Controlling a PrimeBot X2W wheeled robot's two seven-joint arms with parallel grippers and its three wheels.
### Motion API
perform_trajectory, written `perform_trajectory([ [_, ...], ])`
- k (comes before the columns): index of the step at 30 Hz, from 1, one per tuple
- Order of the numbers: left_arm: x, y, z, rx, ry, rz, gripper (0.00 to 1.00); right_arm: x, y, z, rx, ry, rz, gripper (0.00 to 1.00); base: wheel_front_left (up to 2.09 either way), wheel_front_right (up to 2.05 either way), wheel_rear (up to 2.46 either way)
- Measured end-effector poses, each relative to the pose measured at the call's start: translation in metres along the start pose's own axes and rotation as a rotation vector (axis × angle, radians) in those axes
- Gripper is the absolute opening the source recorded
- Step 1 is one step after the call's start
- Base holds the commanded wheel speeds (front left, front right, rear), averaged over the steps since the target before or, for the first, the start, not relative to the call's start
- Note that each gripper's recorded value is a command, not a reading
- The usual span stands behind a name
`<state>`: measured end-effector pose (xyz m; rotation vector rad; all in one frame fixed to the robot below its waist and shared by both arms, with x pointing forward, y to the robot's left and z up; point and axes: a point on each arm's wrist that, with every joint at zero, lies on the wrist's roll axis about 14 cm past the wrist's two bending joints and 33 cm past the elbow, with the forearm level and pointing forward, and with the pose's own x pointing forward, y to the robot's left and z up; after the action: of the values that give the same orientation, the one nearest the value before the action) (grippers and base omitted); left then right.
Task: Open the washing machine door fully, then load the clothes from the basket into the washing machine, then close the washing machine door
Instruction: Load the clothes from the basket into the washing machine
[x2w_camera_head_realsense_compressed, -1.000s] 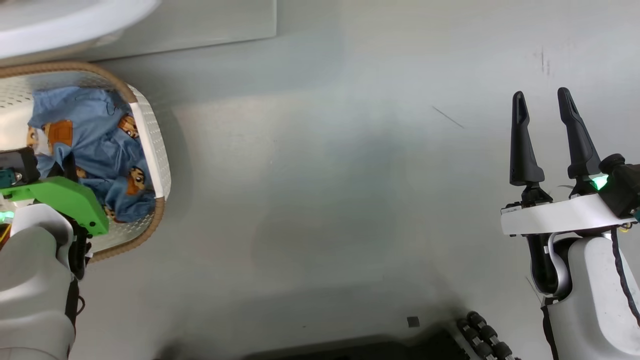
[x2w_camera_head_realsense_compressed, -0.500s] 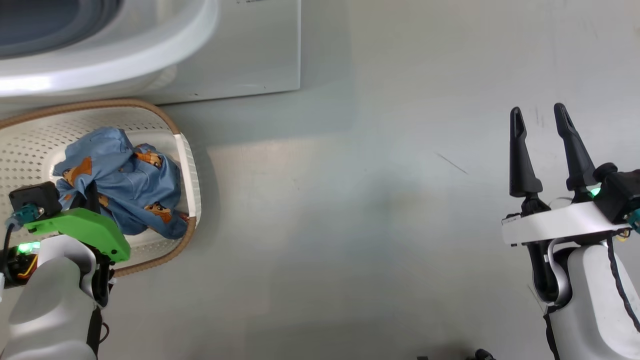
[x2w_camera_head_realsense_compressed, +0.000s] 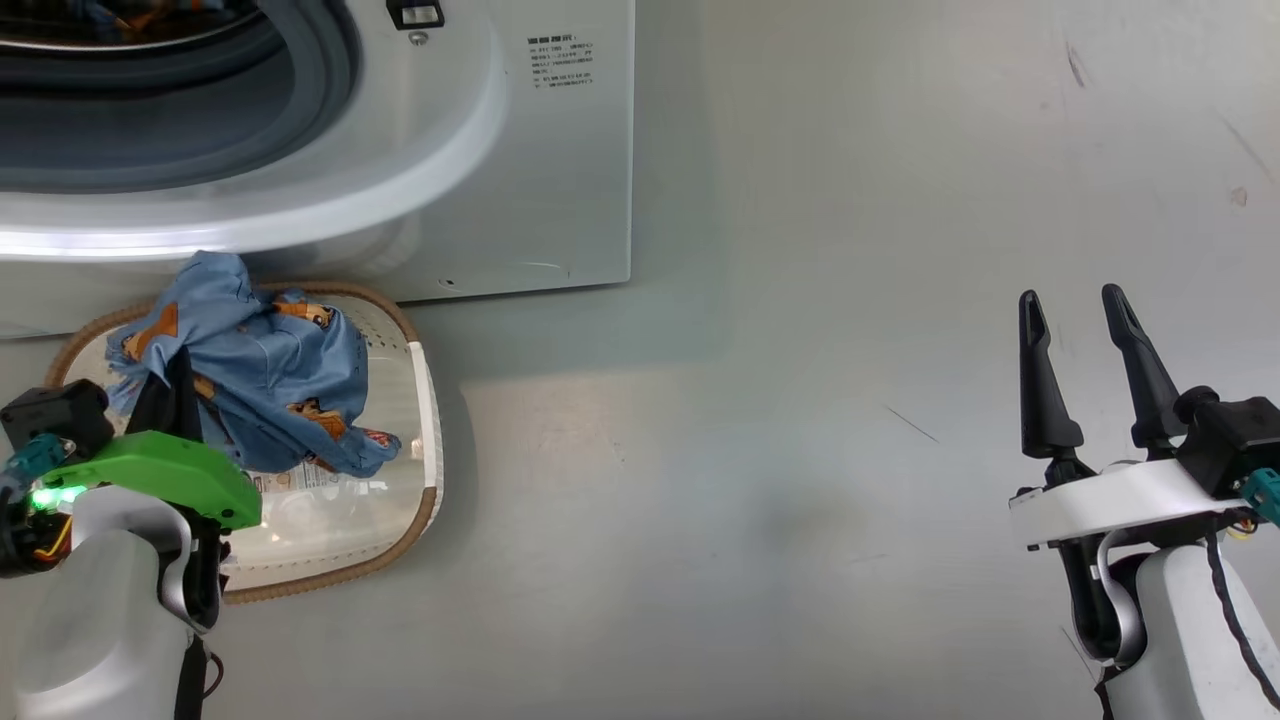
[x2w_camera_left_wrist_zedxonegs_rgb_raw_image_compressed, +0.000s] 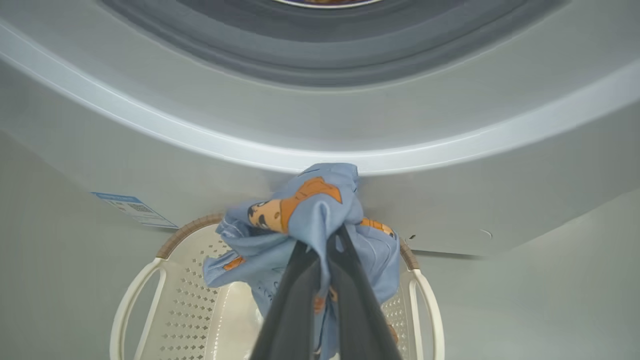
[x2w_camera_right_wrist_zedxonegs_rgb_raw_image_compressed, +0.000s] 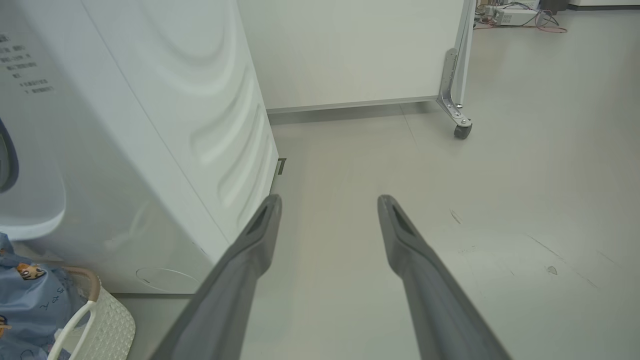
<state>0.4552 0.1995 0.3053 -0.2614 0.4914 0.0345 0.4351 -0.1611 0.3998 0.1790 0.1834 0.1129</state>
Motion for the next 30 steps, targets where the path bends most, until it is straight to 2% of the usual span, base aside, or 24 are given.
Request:
perform_trajectory([
  [7,-0.015,-0.006,0.058,0.008,-0.174,-0.022,0.0,-0.008,0.008,0.017,-0.005,-0.04,0.02,1.0,0.0,0.0,0.0],
  [22,-0.078,-0.02,0.138,0.048,-0.454,-0.055,0.0,-0.039,0.016,0.035,-0.017,-0.078,0.034,1.0,0.0,0.0,0.0],
  [30,-0.113,-0.005,0.147,0.075,-0.516,-0.016,0.0,-0.045,0.031,0.05,-0.023,-0.119,0.079,1.0,0.0,0.0,0.0],
])
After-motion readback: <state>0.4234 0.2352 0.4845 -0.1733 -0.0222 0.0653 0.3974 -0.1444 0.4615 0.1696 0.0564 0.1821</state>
